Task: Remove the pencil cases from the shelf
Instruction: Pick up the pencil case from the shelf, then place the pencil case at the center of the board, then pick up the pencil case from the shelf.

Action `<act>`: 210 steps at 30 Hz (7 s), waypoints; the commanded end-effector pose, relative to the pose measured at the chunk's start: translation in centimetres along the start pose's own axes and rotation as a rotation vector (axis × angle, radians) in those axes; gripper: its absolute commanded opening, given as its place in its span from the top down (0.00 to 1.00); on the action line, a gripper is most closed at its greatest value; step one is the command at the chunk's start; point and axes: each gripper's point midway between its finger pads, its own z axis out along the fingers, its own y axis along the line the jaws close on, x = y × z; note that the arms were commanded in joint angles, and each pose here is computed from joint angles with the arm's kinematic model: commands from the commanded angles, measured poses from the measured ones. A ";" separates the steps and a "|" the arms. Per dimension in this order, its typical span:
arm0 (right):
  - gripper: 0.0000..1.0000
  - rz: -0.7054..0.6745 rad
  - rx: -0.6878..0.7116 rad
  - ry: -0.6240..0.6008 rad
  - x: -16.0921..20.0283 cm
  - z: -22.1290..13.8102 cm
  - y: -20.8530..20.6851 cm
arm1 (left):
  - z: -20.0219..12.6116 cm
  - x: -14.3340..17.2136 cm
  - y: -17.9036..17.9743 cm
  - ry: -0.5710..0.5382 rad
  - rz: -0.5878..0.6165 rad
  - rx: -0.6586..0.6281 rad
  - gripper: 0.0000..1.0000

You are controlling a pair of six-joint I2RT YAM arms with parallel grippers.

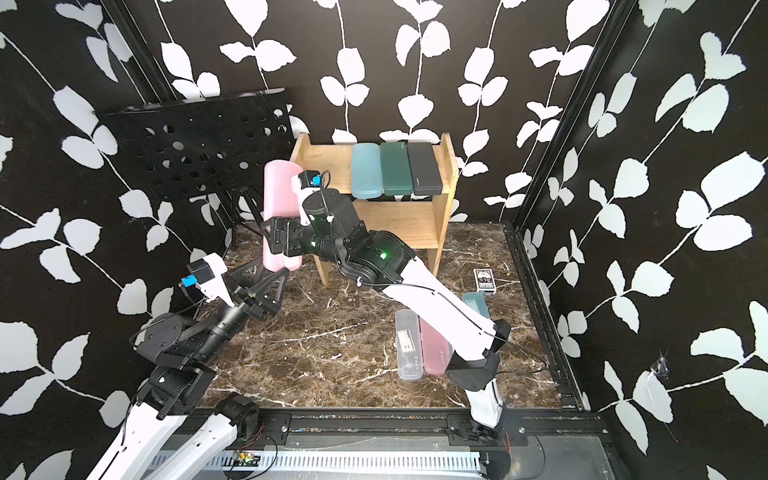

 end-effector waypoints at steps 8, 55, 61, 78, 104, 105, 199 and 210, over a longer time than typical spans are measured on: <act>0.17 -0.076 0.308 0.167 8.1 -5.6 -9.2 | -2.7 0.5 3.7 0.013 0.018 -0.235 0.01; 0.14 0.176 0.762 0.783 38.4 -6.7 -28.2 | -0.5 7.9 6.6 0.240 -0.087 -0.309 0.01; 0.13 0.164 0.777 0.791 38.3 -6.9 -28.5 | -0.5 7.6 6.5 0.237 -0.080 -0.311 0.01; 0.00 0.017 0.630 0.372 21.1 -10.2 -23.0 | 6.1 2.9 1.1 0.199 -0.428 -0.048 0.01; 0.01 0.151 0.712 0.250 17.7 -20.5 -27.7 | 22.9 1.5 -1.5 0.173 -0.765 0.037 0.04; 0.01 0.153 0.711 0.249 17.7 -20.6 -27.8 | 23.1 1.5 -1.6 0.176 -0.768 0.047 0.05; 0.01 -0.127 0.256 -0.002 3.2 -14.6 -10.6 | 9.5 3.4 -2.3 0.168 -0.249 0.175 1.00; 0.01 -0.092 0.064 -0.080 -0.5 -7.8 -4.6 | 3.4 4.9 -2.1 0.181 -0.160 0.148 1.00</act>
